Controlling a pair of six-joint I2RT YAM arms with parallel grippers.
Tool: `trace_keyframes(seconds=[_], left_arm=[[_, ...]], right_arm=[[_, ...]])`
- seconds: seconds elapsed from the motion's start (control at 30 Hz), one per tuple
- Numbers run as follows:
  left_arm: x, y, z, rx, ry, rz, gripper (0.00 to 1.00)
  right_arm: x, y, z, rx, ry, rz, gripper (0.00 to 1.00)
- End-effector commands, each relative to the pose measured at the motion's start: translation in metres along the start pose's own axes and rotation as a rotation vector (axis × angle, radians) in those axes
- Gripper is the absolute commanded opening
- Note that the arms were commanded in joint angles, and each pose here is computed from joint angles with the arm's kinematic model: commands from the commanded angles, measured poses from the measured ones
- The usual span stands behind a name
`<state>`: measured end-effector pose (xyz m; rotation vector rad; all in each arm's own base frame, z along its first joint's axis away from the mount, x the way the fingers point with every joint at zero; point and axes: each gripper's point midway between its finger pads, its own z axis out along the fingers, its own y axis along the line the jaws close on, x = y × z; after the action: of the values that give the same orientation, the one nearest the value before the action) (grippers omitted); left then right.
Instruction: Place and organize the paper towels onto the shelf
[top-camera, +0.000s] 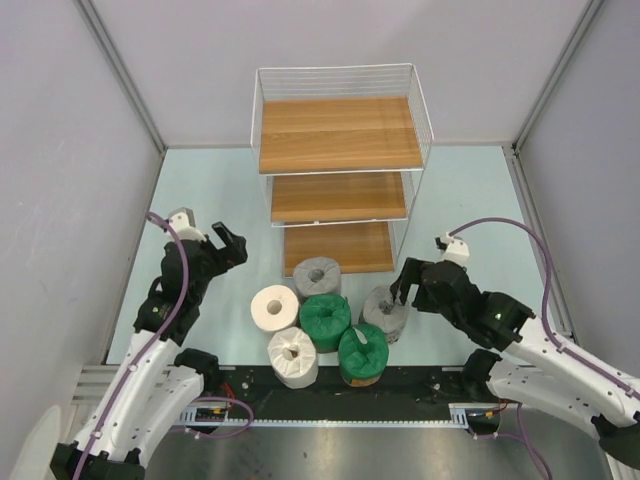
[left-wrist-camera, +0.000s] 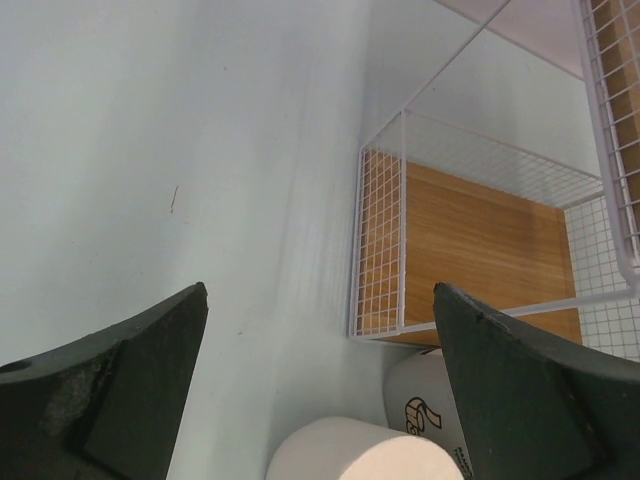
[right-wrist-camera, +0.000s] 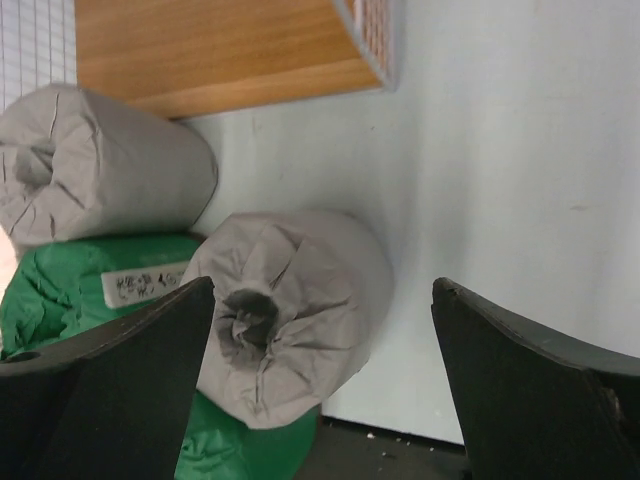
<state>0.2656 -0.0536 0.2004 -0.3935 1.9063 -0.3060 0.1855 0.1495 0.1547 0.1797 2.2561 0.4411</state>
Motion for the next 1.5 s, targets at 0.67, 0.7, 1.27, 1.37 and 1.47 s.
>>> trace_keyframes(seconds=[0.67, 0.7, 1.27, 1.37, 1.47], left_arm=[[0.014, -0.004, -0.004, 0.042, 0.043, 0.002, 1.0], [0.013, -0.005, -0.004, 0.045, 0.042, 0.001, 1.0], [0.011, -0.009, -0.006, 0.054, 0.046, -0.016, 1.0], [0.011, -0.008, -0.006, 0.054, 0.046, -0.018, 1.0], [0.01, -0.011, -0.006, 0.065, 0.044, -0.025, 1.0]], right_arm=[[0.035, 0.006, 0.014, 0.105, 0.101, -0.075, 0.78], [0.035, 0.007, 0.014, 0.1, 0.103, -0.073, 0.77], [0.068, 0.014, 0.03, 0.076, 0.235, -0.123, 0.61], [0.068, 0.013, 0.03, 0.083, 0.233, -0.111, 0.46], [0.057, 0.016, 0.024, 0.059, 0.193, -0.083, 0.3]])
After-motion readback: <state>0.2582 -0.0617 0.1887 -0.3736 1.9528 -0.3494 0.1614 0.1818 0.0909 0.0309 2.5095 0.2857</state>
